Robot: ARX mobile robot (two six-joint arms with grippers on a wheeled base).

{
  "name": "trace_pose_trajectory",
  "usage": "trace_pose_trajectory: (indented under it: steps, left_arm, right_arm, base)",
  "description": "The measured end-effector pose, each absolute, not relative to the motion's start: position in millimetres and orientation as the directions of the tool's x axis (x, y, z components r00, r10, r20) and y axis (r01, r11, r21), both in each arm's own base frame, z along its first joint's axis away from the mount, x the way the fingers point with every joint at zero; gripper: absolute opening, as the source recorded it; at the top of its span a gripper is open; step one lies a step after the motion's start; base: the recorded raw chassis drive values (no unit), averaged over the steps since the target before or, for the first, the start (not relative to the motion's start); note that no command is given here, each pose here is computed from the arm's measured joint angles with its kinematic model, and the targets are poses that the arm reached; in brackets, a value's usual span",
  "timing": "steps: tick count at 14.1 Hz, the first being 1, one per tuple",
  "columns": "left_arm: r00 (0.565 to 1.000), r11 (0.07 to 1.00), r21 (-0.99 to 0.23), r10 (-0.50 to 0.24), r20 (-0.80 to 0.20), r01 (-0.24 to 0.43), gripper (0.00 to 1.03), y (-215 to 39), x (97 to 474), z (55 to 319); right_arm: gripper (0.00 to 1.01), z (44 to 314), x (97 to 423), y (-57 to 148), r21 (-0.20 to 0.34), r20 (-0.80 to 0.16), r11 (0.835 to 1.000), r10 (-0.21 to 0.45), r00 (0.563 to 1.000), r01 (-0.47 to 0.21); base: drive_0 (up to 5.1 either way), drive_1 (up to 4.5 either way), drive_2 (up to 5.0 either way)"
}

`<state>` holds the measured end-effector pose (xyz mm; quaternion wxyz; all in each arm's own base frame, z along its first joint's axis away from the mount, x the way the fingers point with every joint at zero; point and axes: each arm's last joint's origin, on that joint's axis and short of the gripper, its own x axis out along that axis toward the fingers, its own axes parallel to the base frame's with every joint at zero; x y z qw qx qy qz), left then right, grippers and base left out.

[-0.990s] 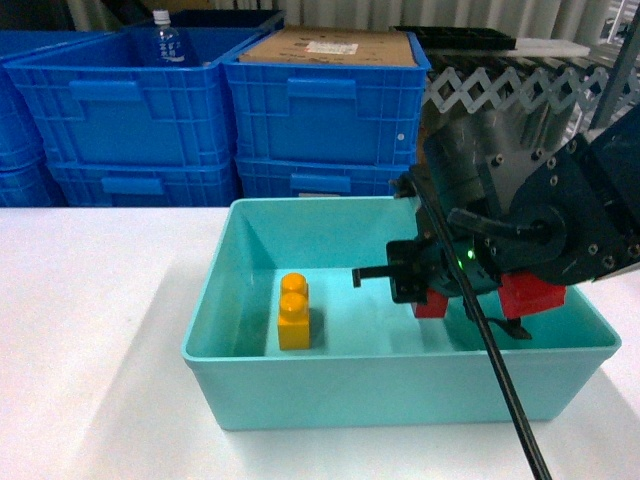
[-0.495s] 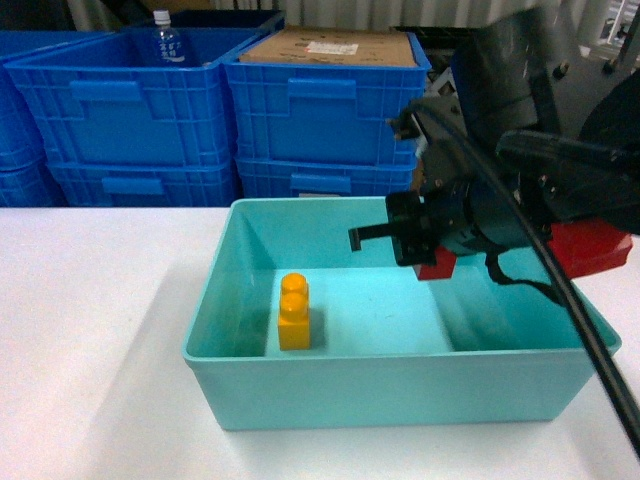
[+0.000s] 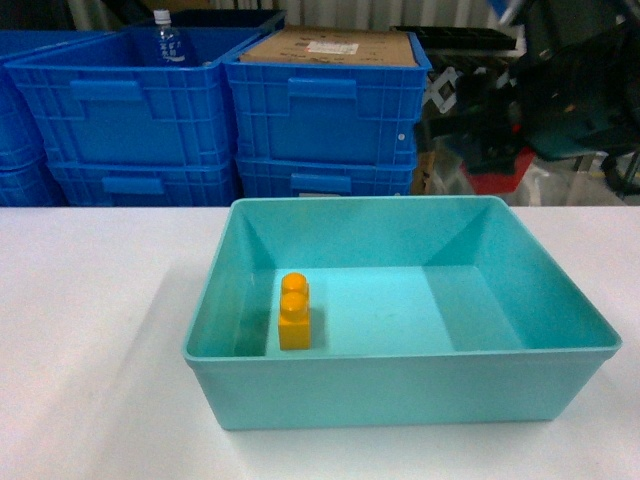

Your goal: Pick red block from blue box to shelf

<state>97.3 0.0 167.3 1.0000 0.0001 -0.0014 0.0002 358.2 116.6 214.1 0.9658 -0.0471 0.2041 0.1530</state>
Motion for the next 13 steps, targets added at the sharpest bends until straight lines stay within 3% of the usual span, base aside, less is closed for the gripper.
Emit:
trace_pose_trajectory:
  steps: [3, 8, 10, 11, 13]
  left_arm:
    - [1.000, 1.000, 0.000, 0.000, 0.003, 0.000, 0.98, 0, 97, 167]
    - [1.000, 1.000, 0.000, 0.000, 0.003, 0.000, 0.98, 0, 97, 167]
    - [1.000, 1.000, 0.000, 0.001, 0.003, -0.001, 0.98, 0, 97, 167]
    - [1.000, 1.000, 0.000, 0.000, 0.003, 0.000, 0.98, 0, 97, 167]
    - [1.000, 1.000, 0.000, 0.000, 0.003, 0.000, 0.98, 0, 97, 167]
  right_arm:
    - [0.27, 240, 346, 85, -0.012, -0.270, 0.968, 0.239, 0.933, -0.252]
    - [0.27, 257, 329, 53, 0.066, -0.150, 0.981, 0.193, 0.970, -0.185]
    - [0.27, 267, 323, 33, 0.095, -0.063, 0.992, 0.092, 0.994, -0.086]
    - [0.27, 277, 306, 18, 0.102, 0.037, 0.995, -0.016, 0.999, 0.013]
    - [0.27, 285, 287, 9, 0.113, 0.103, 0.992, -0.070, 0.992, 0.058]
  base:
    - [0.0, 0.00, 0.0]
    - [0.0, 0.00, 0.0]
    - [0.0, 0.00, 0.0]
    - [0.0, 0.00, 0.0]
    - [0.0, 0.00, 0.0]
